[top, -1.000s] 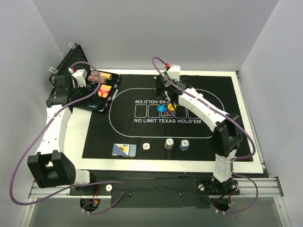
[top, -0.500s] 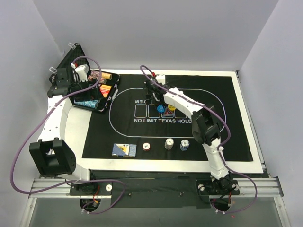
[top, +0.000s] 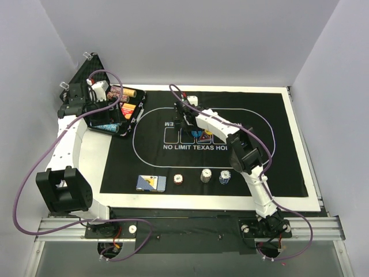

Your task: Distribute texas hold em gaming equipment

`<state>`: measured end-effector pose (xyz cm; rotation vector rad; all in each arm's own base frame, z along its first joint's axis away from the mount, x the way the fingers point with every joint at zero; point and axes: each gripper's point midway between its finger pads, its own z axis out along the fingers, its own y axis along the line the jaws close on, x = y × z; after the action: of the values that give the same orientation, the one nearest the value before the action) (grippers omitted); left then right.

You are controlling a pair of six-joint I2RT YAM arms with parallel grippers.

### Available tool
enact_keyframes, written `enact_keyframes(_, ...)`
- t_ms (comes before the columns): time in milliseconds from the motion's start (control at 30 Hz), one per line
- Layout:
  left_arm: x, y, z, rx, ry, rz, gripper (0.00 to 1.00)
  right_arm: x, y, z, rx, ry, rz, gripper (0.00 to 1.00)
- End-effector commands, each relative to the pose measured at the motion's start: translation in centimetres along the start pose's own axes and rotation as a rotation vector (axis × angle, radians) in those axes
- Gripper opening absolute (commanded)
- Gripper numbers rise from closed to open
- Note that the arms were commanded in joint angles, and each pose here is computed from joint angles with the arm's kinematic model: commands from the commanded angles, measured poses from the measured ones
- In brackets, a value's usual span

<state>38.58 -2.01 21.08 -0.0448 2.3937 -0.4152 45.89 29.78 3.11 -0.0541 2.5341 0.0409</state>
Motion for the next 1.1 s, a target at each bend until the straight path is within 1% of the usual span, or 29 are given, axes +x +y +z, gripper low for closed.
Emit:
enact_keyframes(0, -1.9, -0.6, -1.8, 0.019, -0.063, 0.024, 0.94, -1.4, -1.0, -0.1, 0.011, -0.022, 0.045, 0.88)
enact_keyframes(300, -1.9, -0.2, -1.7, 0.013, -0.059, 0.016, 0.95, -1.4, -3.3, 0.2, 0.038, -0.013, 0.063, 0.88)
enact_keyframes(467, -2.1, -0.5, -1.8, 0.02, -0.065, 0.011, 0.95, -0.2, -3.8, 0.4, 0.047, 0.017, 0.053, 0.88)
enact_keyframes(533, -2.1, -0.4, -1.8, 0.02, -0.067, 0.009, 0.95, 0.4, -3.7, 0.6, 0.049, 0.028, 0.041, 0.86)
enact_keyframes(700, -1.9, -0.3, -1.7, 0.013, -0.065, 0.006, 0.95, 1.8, -2.7, 0.1, 0.05, 0.036, 0.002, 0.76)
enact_keyframes(733, -1.9, -0.2, -1.8, 0.009, -0.067, 0.007, 0.95, 2.3, -2.6, 0.1, 0.052, 0.044, -0.006, 0.72)
enact_keyframes(833, -1.8, 0.0, -1.8, 0.001, -0.066, 0.007, 0.95, 3.1, -2.3, -0.5, 0.062, 0.043, -0.028, 0.65)
enact_keyframes(867, -1.9, 0.0, -1.9, -0.001, -0.069, 0.009, 0.95, 3.4, -2.0, -0.6, 0.06, 0.043, -0.037, 0.6)
enact_keyframes(967, -1.9, 0.2, -2.0, -0.011, -0.071, 0.01, 0.95, 3.9, -1.8, -0.8, 0.062, 0.046, -0.047, 0.51)
enact_keyframes(1000, -1.9, 0.1, -2.0, -0.01, -0.072, 0.012, 0.95, 4.3, -1.4, -0.9, 0.06, 0.05, -0.053, 0.46)
enact_keyframes(1067, -2.0, 0.2, -2.1, -0.015, -0.075, 0.01, 0.95, 4.6, -0.9, -1.2, 0.051, 0.052, -0.051, 0.42)
